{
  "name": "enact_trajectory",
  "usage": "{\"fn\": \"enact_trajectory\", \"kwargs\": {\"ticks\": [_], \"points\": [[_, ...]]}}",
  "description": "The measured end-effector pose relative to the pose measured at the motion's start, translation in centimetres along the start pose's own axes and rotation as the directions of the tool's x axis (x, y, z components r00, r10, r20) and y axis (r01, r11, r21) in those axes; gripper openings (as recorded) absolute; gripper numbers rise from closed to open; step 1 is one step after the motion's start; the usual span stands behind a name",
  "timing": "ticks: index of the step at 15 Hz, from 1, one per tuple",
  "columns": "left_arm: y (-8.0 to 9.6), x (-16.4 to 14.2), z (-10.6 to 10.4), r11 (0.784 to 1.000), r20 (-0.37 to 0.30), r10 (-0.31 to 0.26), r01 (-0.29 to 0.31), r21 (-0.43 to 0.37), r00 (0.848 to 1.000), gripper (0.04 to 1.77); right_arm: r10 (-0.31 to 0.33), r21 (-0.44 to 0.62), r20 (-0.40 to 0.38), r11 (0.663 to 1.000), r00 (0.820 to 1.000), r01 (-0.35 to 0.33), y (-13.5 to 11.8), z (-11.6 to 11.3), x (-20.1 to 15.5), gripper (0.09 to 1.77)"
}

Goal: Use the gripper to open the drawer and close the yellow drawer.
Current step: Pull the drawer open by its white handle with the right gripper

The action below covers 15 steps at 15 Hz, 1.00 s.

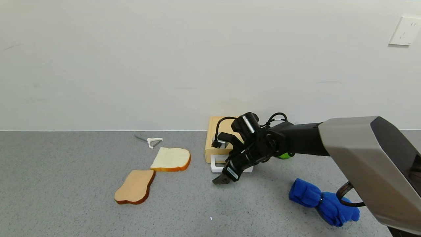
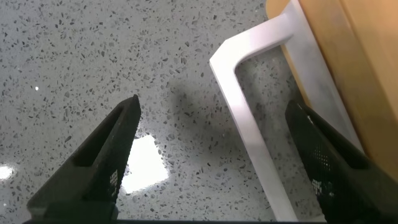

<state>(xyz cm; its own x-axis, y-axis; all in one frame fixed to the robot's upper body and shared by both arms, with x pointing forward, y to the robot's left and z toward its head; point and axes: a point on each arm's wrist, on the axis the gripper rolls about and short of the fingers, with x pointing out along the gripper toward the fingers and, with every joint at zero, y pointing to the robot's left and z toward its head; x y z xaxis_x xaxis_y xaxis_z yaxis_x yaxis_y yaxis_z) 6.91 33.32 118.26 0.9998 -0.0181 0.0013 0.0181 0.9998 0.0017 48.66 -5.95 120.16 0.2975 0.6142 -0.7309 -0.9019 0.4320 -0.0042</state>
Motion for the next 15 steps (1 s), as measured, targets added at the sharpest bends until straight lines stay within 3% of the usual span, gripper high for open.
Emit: {"fn": "enact_trajectory", "kwargs": {"ticks": [15], "points": [[0.0, 0.0, 0.0, 1.0, 0.0, 0.0, 0.0, 0.0, 1.0, 1.72, 0.044, 0.074, -0.058, 0.997, 0.997, -0.04, 1.2, -0.5, 1.3, 1.71]]}}
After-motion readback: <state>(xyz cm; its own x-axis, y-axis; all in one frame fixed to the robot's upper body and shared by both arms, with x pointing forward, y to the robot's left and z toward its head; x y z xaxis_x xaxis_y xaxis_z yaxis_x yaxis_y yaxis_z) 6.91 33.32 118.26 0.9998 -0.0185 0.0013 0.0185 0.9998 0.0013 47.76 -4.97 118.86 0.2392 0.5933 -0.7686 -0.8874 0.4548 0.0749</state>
